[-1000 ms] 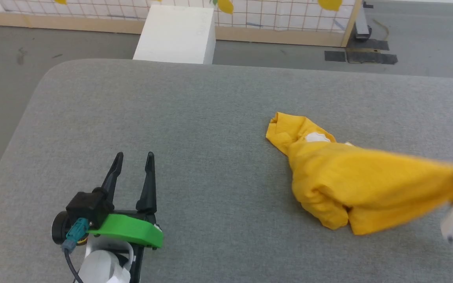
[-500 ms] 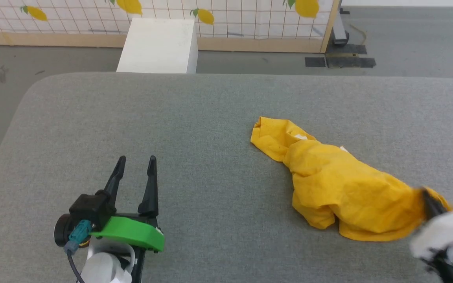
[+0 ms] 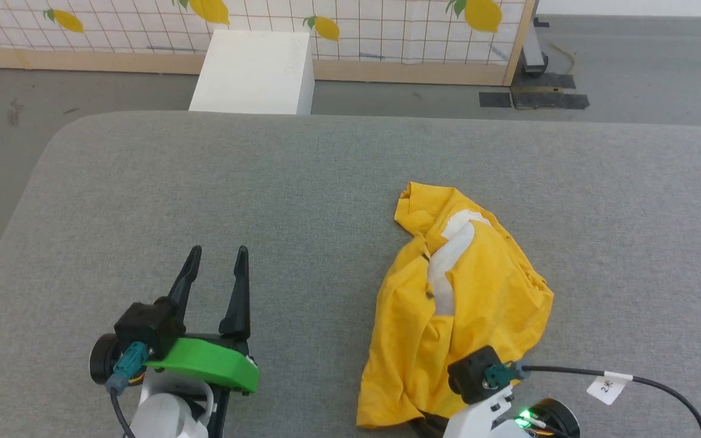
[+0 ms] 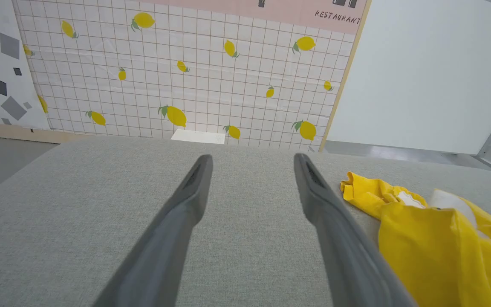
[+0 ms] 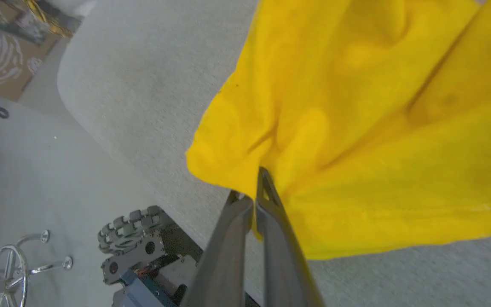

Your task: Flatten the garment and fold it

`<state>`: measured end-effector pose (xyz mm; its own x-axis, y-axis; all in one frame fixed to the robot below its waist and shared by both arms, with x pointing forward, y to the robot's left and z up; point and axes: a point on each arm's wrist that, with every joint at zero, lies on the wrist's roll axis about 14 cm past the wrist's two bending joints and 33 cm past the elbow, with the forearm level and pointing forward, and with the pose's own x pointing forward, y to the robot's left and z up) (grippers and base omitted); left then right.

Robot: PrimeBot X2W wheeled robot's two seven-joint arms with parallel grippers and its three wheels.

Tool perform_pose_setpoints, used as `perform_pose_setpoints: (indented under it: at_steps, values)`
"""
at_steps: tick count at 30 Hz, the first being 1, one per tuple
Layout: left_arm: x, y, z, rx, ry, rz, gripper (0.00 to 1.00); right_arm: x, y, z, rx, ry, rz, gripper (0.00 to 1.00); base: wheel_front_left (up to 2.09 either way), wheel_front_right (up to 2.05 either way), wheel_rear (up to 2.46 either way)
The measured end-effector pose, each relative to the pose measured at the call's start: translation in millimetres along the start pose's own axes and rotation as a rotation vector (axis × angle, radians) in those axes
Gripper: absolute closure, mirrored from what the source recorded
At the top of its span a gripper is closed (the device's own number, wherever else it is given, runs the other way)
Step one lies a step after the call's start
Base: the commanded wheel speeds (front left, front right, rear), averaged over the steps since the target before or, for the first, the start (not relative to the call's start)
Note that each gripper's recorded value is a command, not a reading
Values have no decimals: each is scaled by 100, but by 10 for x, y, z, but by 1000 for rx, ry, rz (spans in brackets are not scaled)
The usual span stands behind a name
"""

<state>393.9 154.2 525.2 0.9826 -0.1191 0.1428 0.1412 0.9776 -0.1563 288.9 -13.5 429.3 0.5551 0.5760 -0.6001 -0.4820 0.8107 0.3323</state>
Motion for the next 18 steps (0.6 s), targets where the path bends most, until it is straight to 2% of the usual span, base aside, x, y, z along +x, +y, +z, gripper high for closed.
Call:
perform_pose_setpoints:
  at_steps: [1,3,6,10,15,18]
  values:
    - [1,6,-9,0,2,2,0,15,-23,-51,-8,21,-10,0,0,0,0]
    - [5,14,-25,0,7,4,0,23,-49,-62,-3,26,-16,0,0,0,0]
    - [15,16,-37,-1,9,4,0,-26,-114,116,2,-53,-34,0,0,0,0]
    - [23,-12,-34,-3,8,-4,0,-230,-217,630,-3,-279,-65,0,0,0,0]
    - [42,-93,-27,-5,6,-28,0,-789,-661,1239,11,-619,-212,0,0,0,0]
    - [76,-220,-31,-14,6,-65,0,-1135,-1053,1361,7,-754,-361,0,0,0,0]
